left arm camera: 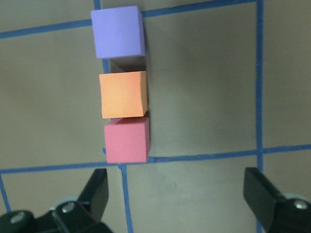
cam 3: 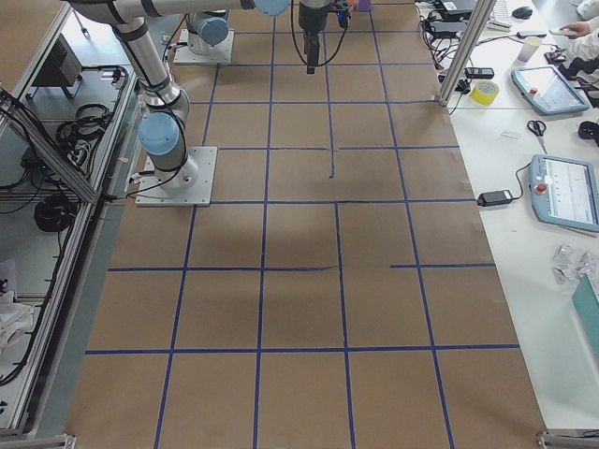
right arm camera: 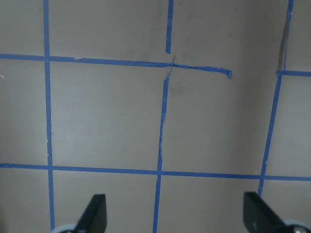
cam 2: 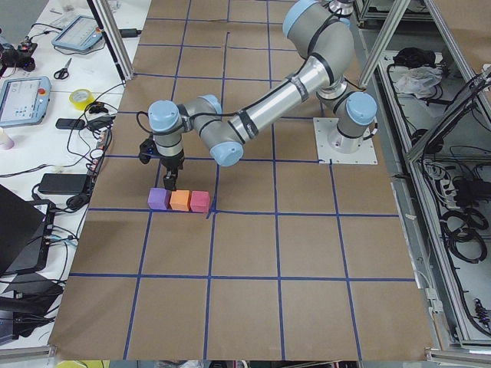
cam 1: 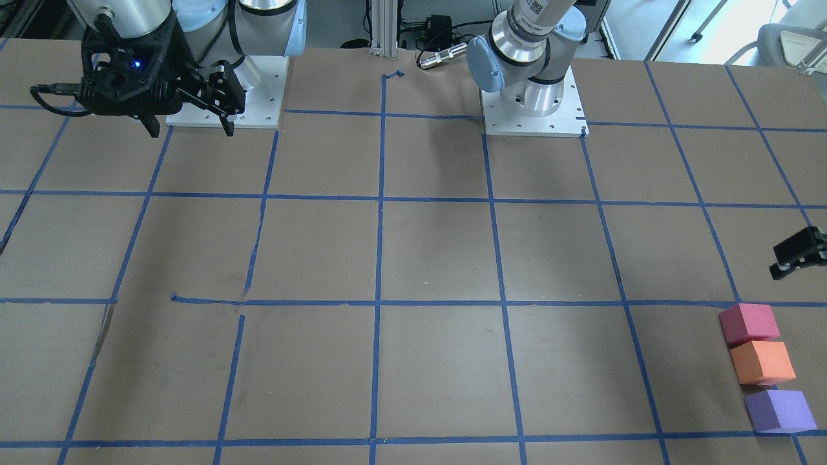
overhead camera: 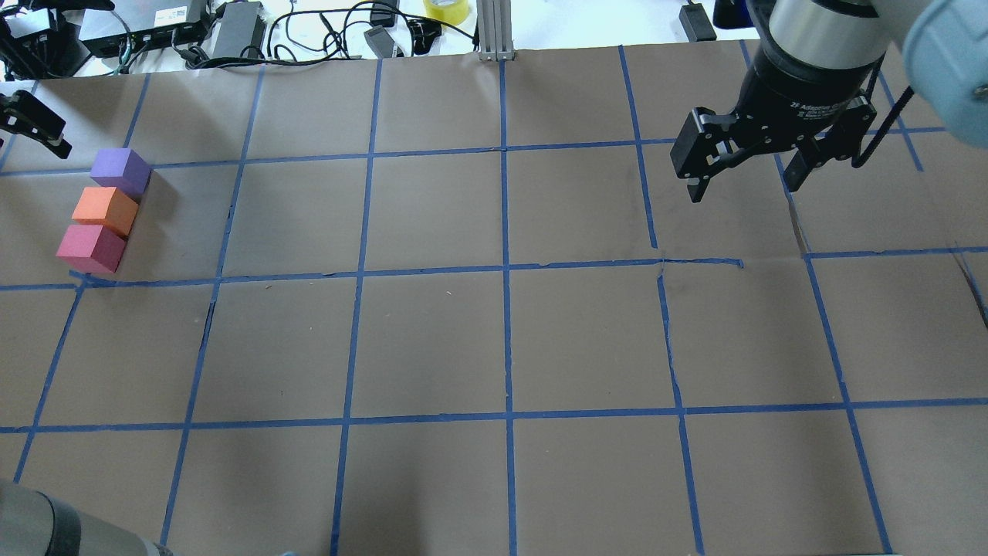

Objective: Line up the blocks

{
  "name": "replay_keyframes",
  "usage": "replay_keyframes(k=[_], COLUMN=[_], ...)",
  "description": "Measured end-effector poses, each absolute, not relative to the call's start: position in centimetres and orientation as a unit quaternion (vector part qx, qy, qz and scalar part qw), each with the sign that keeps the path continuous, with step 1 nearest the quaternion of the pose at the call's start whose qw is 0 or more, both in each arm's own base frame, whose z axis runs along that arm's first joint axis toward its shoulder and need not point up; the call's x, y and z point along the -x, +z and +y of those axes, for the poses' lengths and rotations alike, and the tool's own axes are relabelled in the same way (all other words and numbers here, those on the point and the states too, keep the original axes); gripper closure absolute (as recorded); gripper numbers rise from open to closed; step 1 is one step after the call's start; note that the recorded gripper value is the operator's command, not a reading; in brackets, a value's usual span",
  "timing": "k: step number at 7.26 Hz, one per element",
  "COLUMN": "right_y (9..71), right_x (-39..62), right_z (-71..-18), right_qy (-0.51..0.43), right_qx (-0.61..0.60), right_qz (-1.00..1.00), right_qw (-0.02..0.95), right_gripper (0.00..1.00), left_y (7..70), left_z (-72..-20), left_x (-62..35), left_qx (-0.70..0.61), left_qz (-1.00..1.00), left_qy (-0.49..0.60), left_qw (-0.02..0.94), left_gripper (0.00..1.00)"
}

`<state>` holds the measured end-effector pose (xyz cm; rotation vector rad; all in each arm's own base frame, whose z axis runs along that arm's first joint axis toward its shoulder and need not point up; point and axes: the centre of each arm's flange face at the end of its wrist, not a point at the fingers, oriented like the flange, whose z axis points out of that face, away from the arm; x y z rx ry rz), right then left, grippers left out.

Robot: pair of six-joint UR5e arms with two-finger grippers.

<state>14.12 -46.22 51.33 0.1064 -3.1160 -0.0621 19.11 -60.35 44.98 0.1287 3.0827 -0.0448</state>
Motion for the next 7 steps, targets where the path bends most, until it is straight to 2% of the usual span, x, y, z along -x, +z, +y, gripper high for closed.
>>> replay_keyframes(k=[3, 7], right_y=[51.5, 52.2], right_x=[-14.1, -14.2], right_z=[-46.2, -45.7], right_qy=[-0.016, -0.006], right_qx=[-0.034, -0.033], right_qz=[-0.999, -0.999], right_qw=[0.011, 0.007], right_gripper=[0.00, 0.00], left_y=[50.9, 49.9], left_z=[-53.7, -51.6], left_x=[-8.8, 11.3], left_qx=[0.004, 0.022], left_qz=[1.000, 0.999], left_qy=[-0.003, -0.017], left_qw=[0.021, 0.023], left_gripper=[0.00, 0.00])
